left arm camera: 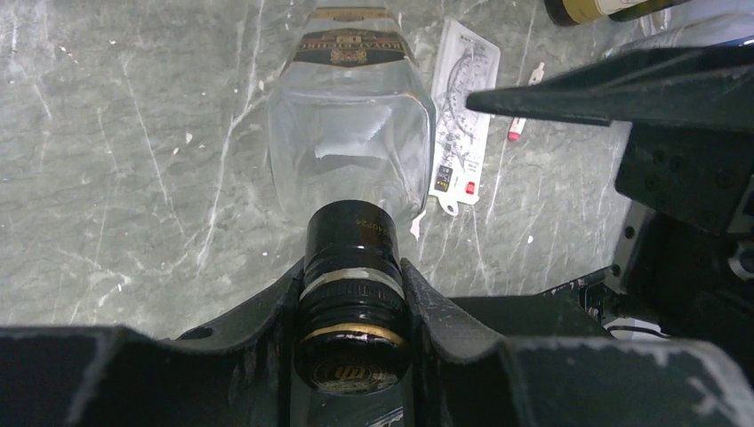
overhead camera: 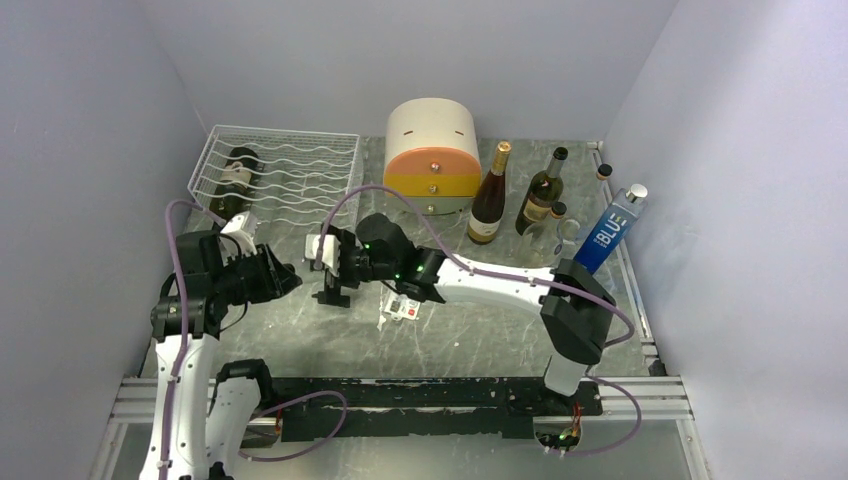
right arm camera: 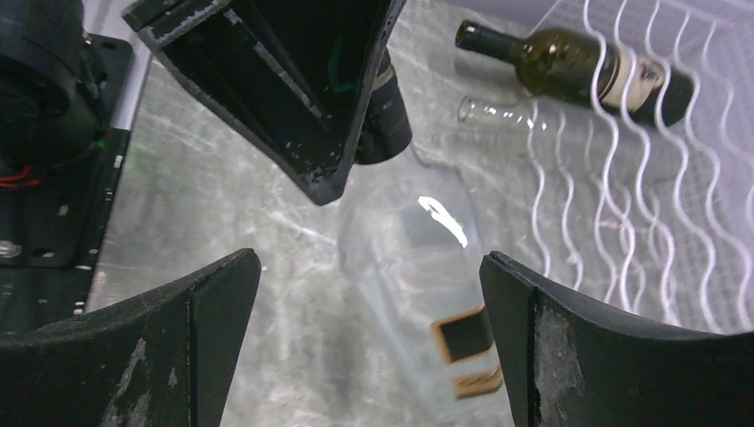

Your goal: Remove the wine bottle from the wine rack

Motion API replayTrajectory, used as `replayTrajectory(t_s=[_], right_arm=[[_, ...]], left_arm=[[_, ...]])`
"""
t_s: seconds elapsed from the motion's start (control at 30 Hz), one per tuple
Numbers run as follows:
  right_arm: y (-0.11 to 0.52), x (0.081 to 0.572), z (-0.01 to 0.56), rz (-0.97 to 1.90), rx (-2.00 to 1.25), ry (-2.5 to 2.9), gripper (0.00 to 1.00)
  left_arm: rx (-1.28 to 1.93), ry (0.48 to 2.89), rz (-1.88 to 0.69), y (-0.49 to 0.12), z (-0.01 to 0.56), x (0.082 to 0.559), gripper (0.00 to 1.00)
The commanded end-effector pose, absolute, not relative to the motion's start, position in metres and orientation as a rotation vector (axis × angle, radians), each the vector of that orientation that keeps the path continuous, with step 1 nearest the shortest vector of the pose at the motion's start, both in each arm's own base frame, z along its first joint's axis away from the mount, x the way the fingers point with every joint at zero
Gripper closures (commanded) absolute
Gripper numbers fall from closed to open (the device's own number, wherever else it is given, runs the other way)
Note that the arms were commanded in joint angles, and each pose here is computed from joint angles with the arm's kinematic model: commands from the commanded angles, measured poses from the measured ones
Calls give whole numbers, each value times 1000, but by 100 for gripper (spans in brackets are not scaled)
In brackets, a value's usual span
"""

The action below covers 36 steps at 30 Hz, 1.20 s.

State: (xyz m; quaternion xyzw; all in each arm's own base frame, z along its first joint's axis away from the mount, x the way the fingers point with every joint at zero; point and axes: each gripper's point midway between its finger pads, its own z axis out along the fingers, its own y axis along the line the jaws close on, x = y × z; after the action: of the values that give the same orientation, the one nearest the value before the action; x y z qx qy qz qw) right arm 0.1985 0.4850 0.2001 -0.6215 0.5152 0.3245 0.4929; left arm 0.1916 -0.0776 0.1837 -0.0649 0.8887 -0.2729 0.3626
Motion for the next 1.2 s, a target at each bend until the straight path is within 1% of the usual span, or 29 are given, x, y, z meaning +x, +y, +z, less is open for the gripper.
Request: replayTrajectory(t_s=[0.0, 0.27, 0.57, 0.67, 0.8, 0.9, 0.97, 1.03, 1.07, 1.13, 1.17], right_arm=[[508, 207, 217, 700, -1567, 977, 0], [535, 223, 193, 663, -1649, 1001, 0], [525, 236, 162, 575, -1658, 1092, 1], [525, 238, 154, 564, -1666, 1112, 4], [528, 246, 152, 544, -1649, 1148, 17], [530, 245, 152, 560, -1643, 1155, 19], [530, 245, 153, 568, -1628, 1158, 27], [530, 244, 157, 576, -1611, 1156, 36], [531, 245, 162, 583, -1594, 1151, 43], [533, 243, 172, 607, -1561, 1136, 52], [534, 242, 179, 616, -1542, 1123, 55]], left_arm=[[-48, 2182, -756, -90, 205, 195, 93], [-38, 2190, -752, -91, 205, 196, 93], [-52, 2196, -731, -88, 205, 198, 93], [-51, 2201, -731, -88, 204, 199, 93], [-54, 2209, -729, -88, 203, 199, 93], [-60, 2205, -725, -87, 204, 199, 91], [-56, 2201, -720, -87, 206, 198, 81], [-56, 2197, -720, -87, 208, 198, 64], [-59, 2194, -711, -86, 210, 198, 55], [-50, 2180, -702, -85, 216, 199, 25], [-44, 2167, -693, -84, 221, 200, 16]])
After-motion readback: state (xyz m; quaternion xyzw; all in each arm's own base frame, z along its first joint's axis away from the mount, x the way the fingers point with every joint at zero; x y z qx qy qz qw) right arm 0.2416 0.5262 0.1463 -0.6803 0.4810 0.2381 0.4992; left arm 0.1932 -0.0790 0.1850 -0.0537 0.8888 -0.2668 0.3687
